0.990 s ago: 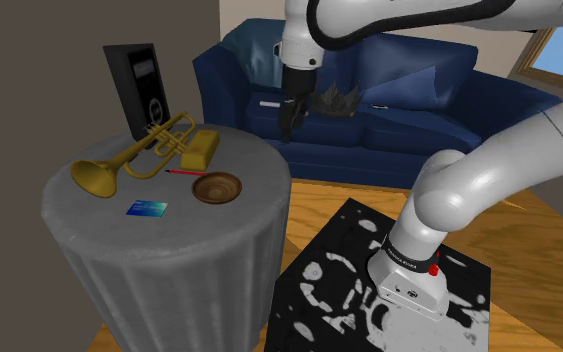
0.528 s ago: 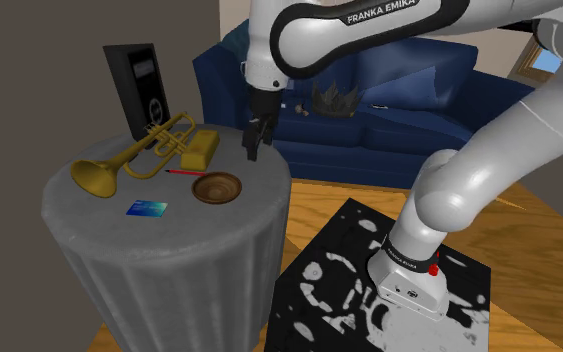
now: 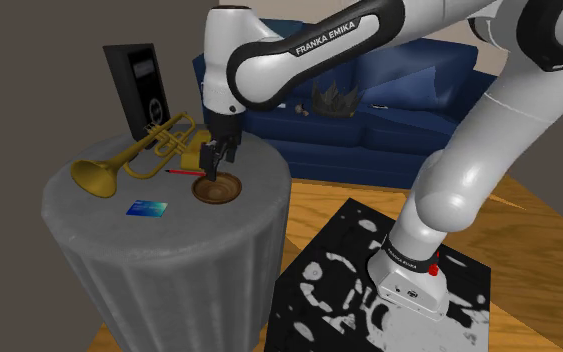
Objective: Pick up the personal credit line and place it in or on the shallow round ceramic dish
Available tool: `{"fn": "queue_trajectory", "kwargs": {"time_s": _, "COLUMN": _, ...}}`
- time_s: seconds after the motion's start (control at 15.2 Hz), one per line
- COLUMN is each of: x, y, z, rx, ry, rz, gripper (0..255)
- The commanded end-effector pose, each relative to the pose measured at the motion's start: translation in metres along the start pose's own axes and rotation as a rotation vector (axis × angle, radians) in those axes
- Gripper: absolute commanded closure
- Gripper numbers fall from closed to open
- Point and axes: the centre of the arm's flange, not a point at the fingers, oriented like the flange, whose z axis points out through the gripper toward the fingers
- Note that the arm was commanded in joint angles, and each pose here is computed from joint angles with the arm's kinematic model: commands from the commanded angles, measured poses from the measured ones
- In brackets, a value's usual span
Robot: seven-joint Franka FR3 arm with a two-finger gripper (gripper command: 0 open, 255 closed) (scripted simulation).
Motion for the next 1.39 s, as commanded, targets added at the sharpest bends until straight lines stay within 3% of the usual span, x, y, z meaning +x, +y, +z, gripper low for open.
{"fn": "queue_trajectory", "kwargs": {"time_s": 0.0, "x": 0.016, "y": -0.017, "z": 0.013, "rx": 0.007, "ry": 0.014, "rz": -0.009, "gripper": 0}}
{"fn": "queue_trajectory", "kwargs": {"time_s": 0.59, "x": 0.088, "y": -0.083, "z": 0.065, "rx": 0.032, "ry": 0.07, "rz": -0.049, "gripper": 0}}
{"fn": "queue_trajectory", "kwargs": {"time_s": 1.12, "x": 0.091, "y": -0.085, "z": 0.105, "rx": 0.032, "ry": 0.071, "rz": -0.05, "gripper": 0}}
{"fn": "queue_trajectory", "kwargs": {"time_s": 1.32, "x": 0.091, "y": -0.085, "z": 0.105, "rx": 0.032, "ry": 0.071, "rz": -0.05, "gripper": 0}}
